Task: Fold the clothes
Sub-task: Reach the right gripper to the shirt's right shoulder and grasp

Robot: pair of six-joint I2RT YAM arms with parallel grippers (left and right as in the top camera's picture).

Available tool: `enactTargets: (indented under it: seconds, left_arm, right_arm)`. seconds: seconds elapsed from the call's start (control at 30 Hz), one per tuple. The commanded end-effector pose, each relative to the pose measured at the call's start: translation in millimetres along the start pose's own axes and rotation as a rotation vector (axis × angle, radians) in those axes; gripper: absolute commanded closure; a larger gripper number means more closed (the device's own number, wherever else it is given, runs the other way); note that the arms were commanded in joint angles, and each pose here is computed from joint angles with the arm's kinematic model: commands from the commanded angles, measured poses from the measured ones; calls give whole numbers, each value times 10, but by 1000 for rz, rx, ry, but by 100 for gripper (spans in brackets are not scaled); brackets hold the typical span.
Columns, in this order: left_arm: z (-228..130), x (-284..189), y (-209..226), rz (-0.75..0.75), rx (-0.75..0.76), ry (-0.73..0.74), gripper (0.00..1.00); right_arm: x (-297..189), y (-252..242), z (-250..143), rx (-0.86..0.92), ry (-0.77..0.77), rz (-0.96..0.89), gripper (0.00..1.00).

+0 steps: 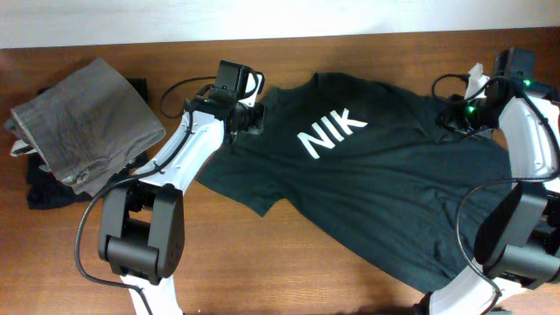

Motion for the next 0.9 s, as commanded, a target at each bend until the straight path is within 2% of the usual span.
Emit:
enactTargets:
  seconds: [0.0, 0.4, 0.63, 0.87]
  left_arm:
    - [38, -86, -36, -30, -9, -3, 100]
    - [-153, 118, 48, 0, -20, 82, 99]
    - [-413, 448, 252, 95, -29, 176, 100]
    - [-477, 488, 375, 175, -23, 191, 100]
  right_arm:
    - [38, 175, 89, -78, -36, 38, 59]
    - [118, 531, 356, -237, -139, 49, 59]
    - [343, 561, 308, -249, -96, 64, 59]
    - [580, 556, 206, -310, -36, 81, 59]
Point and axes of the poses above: each gripper's point midway between its finger pads, its own x axis out along the fingers, its own y axis along the line the jaws close on, z = x × y, the point moved 4 cm from there along -x, back along the fingers, and after that the axes turned 11 degrees about -x, right-handed, at the moved point
